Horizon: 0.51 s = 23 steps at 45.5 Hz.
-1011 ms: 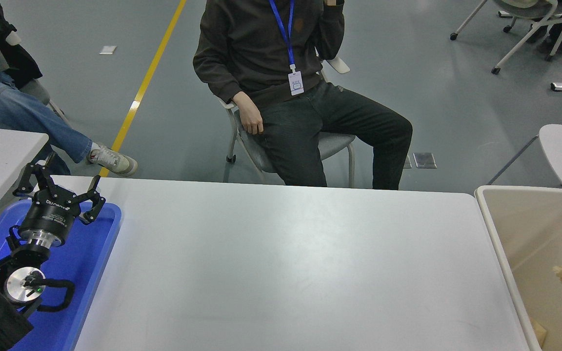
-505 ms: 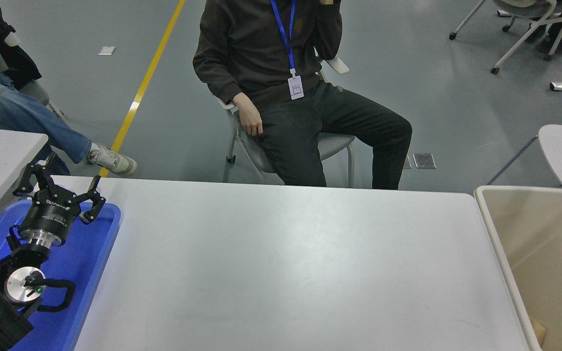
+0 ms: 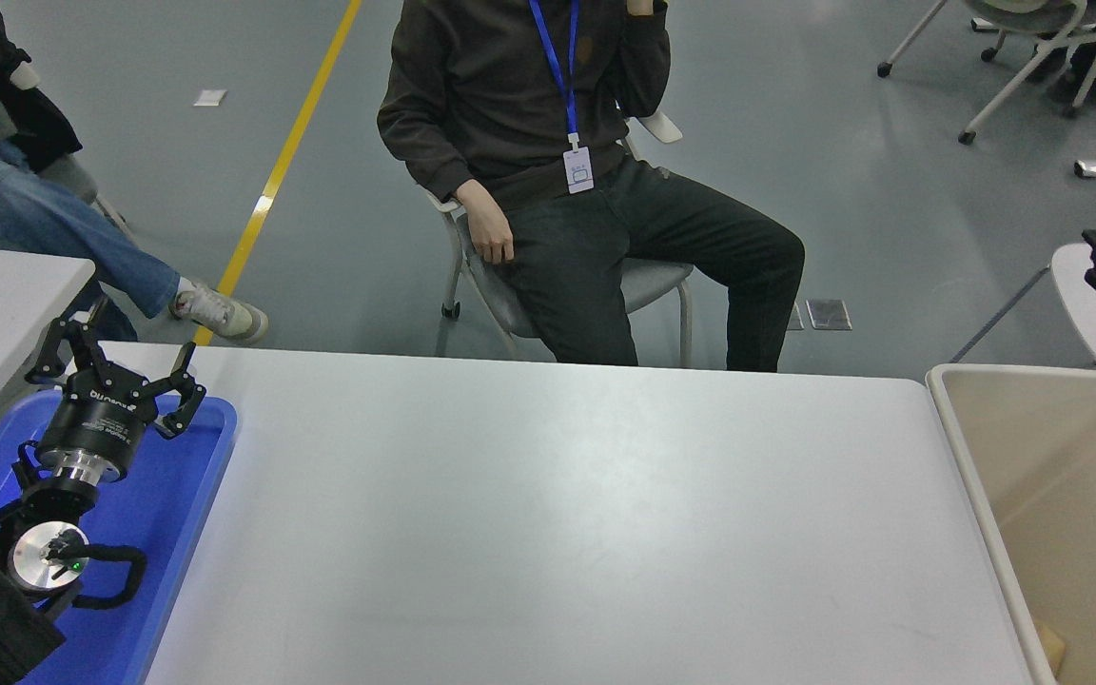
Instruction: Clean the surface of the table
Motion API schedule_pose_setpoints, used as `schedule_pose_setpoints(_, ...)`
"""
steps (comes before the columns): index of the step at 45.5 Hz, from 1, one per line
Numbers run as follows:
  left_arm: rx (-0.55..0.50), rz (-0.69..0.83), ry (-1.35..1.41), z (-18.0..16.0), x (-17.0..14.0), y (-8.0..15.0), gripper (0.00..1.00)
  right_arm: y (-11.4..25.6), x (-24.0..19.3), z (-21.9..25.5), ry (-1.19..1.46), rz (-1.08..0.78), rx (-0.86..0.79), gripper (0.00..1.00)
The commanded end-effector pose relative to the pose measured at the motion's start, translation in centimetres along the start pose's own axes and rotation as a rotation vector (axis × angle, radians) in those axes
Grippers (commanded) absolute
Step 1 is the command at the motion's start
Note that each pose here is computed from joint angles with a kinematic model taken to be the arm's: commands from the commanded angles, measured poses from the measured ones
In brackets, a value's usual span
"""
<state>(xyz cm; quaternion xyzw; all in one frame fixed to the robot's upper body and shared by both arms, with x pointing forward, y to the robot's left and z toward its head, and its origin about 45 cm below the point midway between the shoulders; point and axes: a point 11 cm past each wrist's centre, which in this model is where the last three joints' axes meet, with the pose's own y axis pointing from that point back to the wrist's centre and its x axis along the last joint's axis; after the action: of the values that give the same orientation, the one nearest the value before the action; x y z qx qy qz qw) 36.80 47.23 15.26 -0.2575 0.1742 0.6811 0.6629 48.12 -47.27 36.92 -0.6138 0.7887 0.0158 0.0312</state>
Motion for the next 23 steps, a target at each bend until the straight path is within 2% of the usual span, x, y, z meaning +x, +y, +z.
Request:
schedule_pose_setpoints(1, 0.0, -0.001, 0.001, 0.0, 0.0, 0.0, 1.0, 0.3, -2.9, -4.6, -0.151, -0.07, 0.199, 0.99)
schedule_pose_setpoints(13, 0.0, 0.001, 0.0, 0.0, 0.0, 0.0, 1.0, 2.2, -3.2, -0.7, -0.216, -0.055, 0.35, 0.99)
schedule_pose_setpoints(23, 0.002, -0.001, 0.001, 0.0, 0.0, 0.0, 1.0, 4.3, -3.7, 7.1, -0.242, -0.035, 0.262, 0.99)
